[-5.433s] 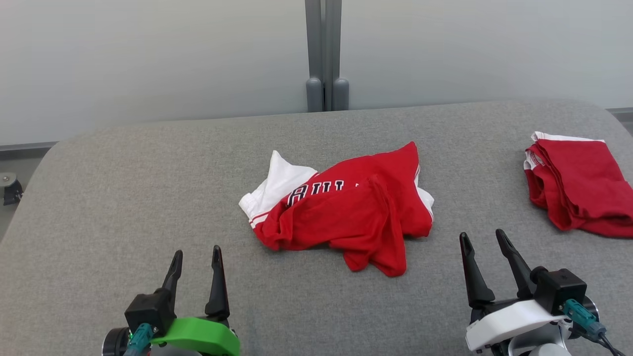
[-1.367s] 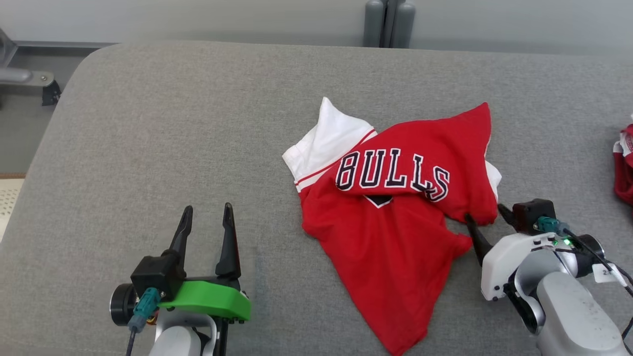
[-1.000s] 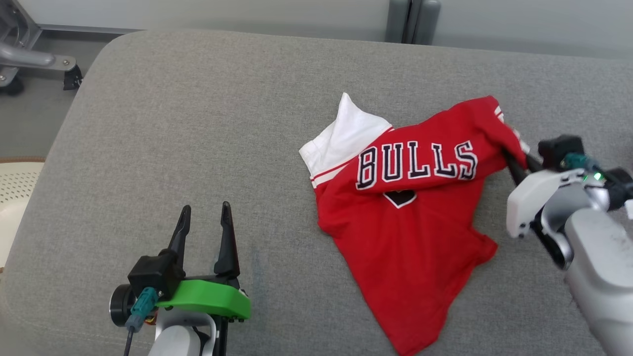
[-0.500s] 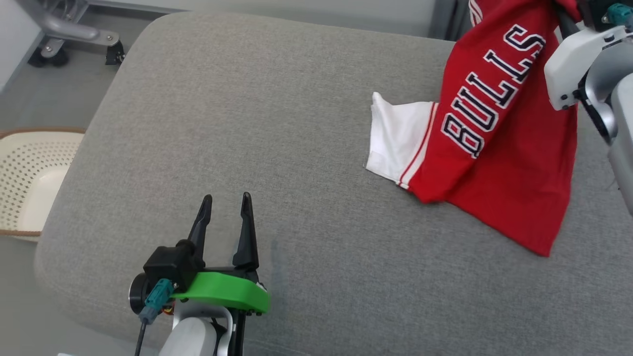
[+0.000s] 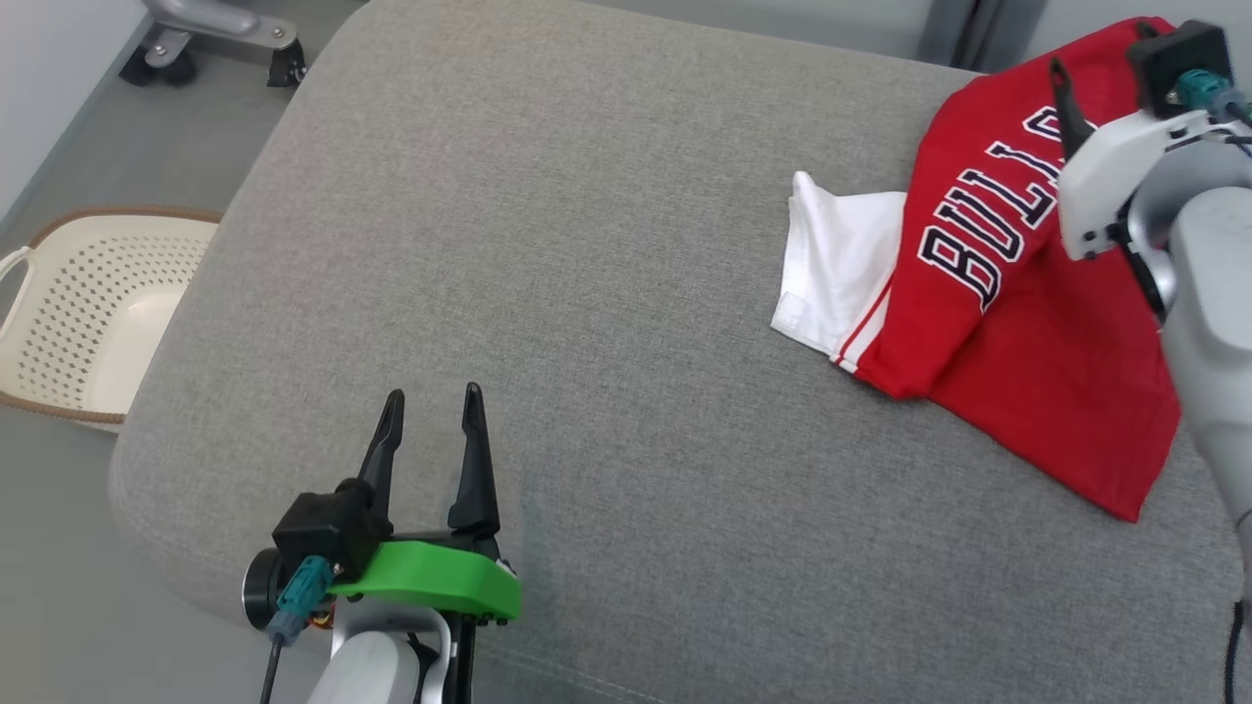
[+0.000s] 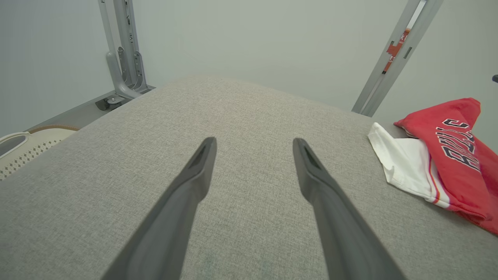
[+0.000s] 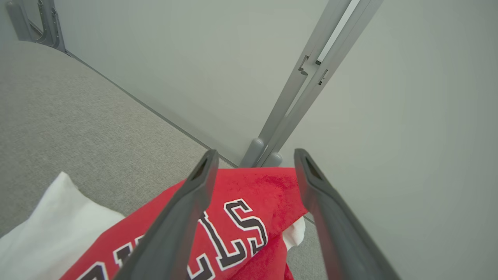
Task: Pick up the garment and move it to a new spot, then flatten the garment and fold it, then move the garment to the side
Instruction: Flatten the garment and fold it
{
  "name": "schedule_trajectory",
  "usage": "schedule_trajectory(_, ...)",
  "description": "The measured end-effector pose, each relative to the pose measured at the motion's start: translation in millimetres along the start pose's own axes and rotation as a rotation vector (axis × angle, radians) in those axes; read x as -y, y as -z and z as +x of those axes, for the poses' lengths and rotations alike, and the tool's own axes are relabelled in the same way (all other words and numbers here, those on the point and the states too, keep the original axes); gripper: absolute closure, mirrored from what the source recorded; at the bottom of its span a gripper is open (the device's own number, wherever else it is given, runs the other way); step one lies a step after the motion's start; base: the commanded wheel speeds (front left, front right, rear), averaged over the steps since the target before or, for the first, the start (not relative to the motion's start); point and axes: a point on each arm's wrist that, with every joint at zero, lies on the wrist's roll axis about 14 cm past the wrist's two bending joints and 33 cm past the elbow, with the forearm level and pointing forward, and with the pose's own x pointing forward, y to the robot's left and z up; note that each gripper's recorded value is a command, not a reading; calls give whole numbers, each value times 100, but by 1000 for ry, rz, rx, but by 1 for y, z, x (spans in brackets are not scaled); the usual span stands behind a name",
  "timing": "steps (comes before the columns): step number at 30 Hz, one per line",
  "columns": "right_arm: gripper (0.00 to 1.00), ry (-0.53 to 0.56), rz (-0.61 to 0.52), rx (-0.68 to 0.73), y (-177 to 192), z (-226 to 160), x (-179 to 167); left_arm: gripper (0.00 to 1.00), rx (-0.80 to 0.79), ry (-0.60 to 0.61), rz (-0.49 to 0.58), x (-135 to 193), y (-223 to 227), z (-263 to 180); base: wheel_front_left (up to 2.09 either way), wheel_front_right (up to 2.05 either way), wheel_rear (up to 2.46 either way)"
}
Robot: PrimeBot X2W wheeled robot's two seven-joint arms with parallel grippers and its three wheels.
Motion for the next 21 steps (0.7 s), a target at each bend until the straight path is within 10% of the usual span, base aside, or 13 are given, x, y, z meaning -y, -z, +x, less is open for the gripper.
schedule_trajectory(21, 0, -270, 142, -66, 11, -24, -118, 0, 17, 105, -24, 32, -5, 4, 0, 0, 0)
